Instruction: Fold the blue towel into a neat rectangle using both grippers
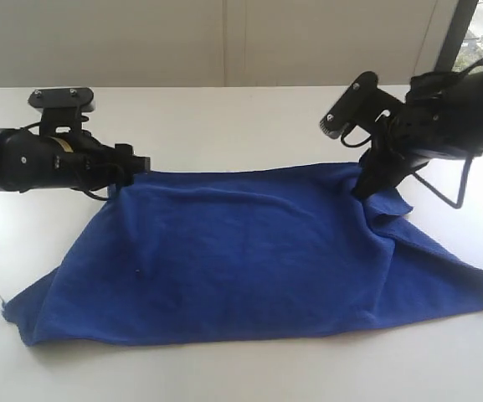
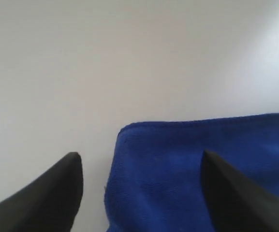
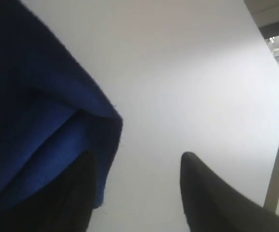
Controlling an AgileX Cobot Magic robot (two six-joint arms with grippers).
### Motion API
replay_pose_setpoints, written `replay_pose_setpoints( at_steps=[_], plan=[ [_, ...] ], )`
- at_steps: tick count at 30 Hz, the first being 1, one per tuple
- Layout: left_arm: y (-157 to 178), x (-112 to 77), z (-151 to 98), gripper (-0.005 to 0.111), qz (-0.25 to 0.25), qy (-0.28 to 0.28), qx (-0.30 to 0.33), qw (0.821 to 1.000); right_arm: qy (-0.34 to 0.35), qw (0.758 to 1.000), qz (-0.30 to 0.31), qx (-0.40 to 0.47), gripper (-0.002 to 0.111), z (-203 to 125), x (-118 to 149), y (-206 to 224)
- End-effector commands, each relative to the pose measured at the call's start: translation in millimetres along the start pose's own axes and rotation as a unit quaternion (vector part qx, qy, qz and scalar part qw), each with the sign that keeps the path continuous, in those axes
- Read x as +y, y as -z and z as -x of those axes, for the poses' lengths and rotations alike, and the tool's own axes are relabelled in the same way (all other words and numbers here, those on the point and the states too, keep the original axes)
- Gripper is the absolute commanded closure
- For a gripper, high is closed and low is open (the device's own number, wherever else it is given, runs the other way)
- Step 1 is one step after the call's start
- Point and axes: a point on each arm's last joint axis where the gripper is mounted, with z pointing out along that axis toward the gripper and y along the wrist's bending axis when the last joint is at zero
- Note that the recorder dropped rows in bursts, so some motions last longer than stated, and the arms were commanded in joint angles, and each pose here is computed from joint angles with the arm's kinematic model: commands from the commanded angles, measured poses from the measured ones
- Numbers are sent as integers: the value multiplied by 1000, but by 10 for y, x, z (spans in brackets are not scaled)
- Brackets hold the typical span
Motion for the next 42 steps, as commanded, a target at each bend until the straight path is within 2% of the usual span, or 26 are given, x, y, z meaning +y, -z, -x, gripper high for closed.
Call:
replay_pose_setpoints(
  at_steps=[1,4,7,11,13,17,29,42],
  plan=[
    [304,-37,191,34,-10,-18,-15,1000,-78,996,-32,-32,57,64,-244,337],
    [528,-53,267,34,-16,-48,-2,999,-153,987,-24,-46,60,61,-341,583],
    [722,5,282,39,-15,-54,35,998,-213,976,17,-47,72,45,-344,766],
    [834,152,206,61,-4,-37,107,994,-194,977,83,-22,97,13,-237,835],
    [853,212,130,77,1,-30,149,988,-187,976,110,2,108,-29,-165,818],
    [857,251,-50,105,2,-32,192,981,-198,970,134,31,108,-105,-45,733],
    [825,342,-521,107,14,-27,244,969,-198,946,229,115,108,-298,419,356],
    [587,412,-864,107,22,-24,341,939,-200,946,228,110,108,-289,434,319]
  ],
)
